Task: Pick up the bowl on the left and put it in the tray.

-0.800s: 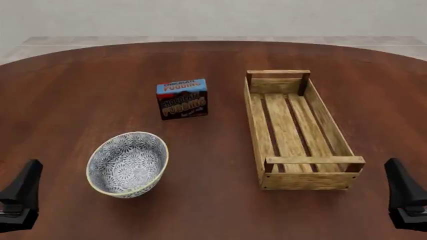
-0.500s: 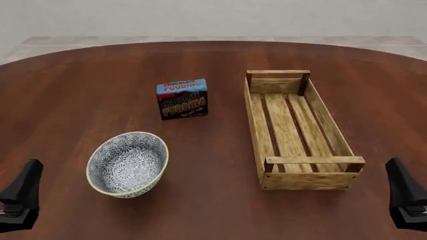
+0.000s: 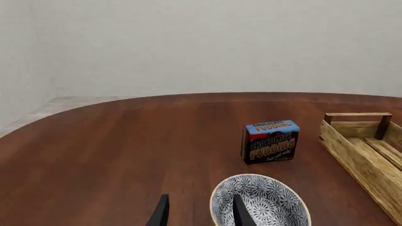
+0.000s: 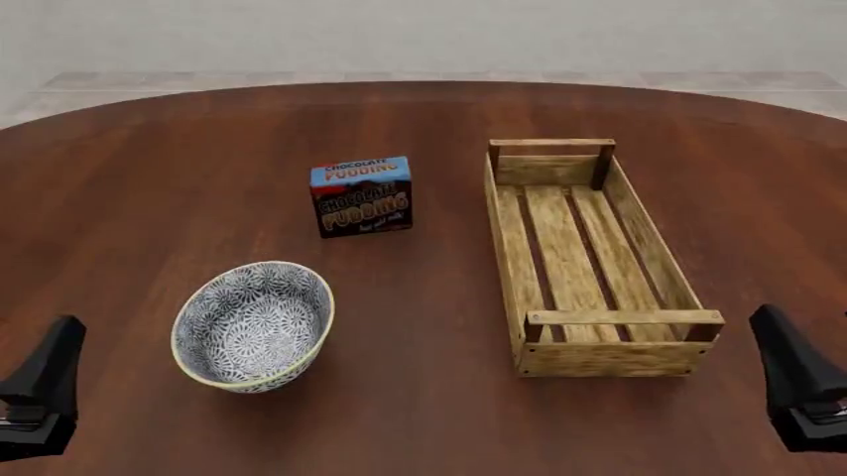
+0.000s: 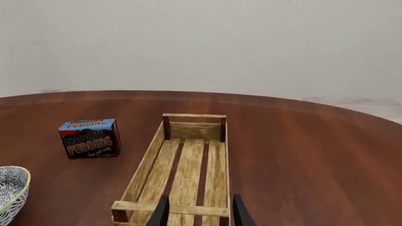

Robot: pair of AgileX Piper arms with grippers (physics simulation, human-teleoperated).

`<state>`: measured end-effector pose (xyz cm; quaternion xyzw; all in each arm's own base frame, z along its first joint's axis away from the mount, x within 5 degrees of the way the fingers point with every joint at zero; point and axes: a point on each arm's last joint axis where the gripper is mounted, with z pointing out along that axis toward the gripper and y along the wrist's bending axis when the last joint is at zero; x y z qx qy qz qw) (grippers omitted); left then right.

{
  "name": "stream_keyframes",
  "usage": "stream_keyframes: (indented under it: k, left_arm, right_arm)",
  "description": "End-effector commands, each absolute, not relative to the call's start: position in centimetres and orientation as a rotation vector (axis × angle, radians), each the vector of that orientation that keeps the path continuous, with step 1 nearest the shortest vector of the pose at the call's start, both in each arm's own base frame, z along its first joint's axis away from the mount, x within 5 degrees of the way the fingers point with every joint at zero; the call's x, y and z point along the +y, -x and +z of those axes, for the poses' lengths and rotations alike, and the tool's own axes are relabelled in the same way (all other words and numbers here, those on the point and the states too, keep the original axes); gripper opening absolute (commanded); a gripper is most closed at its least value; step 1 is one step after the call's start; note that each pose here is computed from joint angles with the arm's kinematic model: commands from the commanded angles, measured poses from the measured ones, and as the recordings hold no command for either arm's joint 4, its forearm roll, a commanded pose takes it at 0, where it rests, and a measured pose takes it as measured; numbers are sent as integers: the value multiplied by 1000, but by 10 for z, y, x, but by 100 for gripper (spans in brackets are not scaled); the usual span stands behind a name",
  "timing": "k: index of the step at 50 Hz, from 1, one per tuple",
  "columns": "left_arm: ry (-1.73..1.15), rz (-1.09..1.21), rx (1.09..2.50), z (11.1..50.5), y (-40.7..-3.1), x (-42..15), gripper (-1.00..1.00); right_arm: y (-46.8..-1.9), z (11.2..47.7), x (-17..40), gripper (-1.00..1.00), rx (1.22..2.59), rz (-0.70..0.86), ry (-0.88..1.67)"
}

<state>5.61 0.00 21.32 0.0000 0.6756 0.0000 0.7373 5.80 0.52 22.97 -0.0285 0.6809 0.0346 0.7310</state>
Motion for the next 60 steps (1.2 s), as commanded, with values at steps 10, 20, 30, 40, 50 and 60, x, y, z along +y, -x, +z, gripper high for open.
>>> stream_keyframes:
  k: [10, 20, 30, 40, 50, 60]
  left_arm:
    - [0, 0, 1484, 213, -56, 0, 100]
    - [0, 0, 1484, 213, -56, 0, 100]
    - [0, 0, 1484, 213, -56, 0, 100]
    - [0, 0, 1484, 213, -56, 0, 100]
    - [0, 0, 1484, 213, -56, 0, 100]
    - [0, 0, 1484, 213, -56, 0, 100]
  right_arm:
    - [-73, 252, 19, 100, 1524, 230, 164]
    - [-74, 259, 26, 100, 1506, 283, 240]
    - [-82, 264, 32, 100, 1504, 294, 288]
    - [-82, 269, 36, 100, 1485, 323, 327]
    - [-87, 271, 43, 100, 1469, 332, 380]
    - [-92, 275, 50, 100, 1455, 345, 420]
